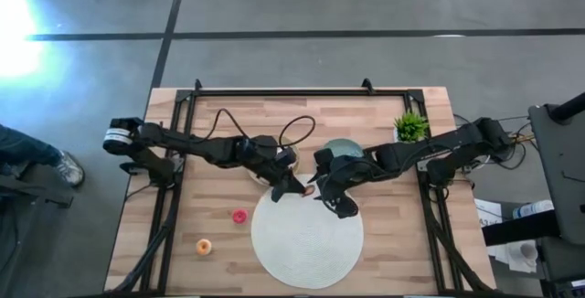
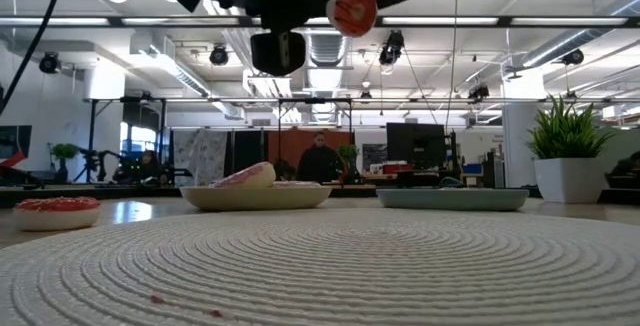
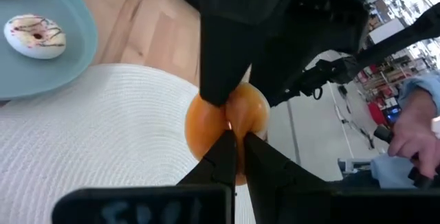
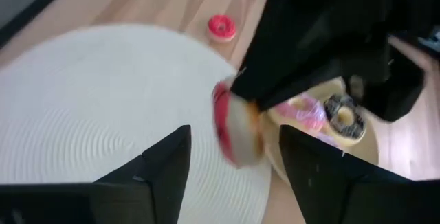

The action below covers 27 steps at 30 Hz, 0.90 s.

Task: Pick & Place donuts
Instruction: Put the small orange donut on the light blue plate

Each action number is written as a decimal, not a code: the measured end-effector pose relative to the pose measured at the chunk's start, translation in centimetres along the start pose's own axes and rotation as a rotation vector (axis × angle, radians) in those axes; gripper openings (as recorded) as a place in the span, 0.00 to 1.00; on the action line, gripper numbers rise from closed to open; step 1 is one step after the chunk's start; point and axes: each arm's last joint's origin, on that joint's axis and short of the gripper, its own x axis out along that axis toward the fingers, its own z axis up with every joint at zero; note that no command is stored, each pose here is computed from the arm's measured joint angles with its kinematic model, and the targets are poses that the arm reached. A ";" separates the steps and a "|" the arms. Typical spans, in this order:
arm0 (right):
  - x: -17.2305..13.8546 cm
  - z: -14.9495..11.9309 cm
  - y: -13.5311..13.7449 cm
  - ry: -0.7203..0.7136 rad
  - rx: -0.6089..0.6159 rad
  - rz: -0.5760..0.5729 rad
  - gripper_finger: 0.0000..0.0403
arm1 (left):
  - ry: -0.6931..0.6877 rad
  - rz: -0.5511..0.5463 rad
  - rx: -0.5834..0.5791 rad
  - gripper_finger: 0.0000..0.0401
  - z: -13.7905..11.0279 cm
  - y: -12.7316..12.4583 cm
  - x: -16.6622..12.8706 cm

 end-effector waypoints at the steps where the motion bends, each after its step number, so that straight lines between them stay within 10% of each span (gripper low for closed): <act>1: 0.0 0.1 0.0 -0.010 0.006 -0.003 0.51 | -0.001 -0.001 0.000 0.00 0.0 0.0 0.0; 27: 0.3 -1.5 -0.1 0.125 0.243 0.002 0.06 | -0.097 0.106 -0.062 0.10 0.4 0.4 -0.1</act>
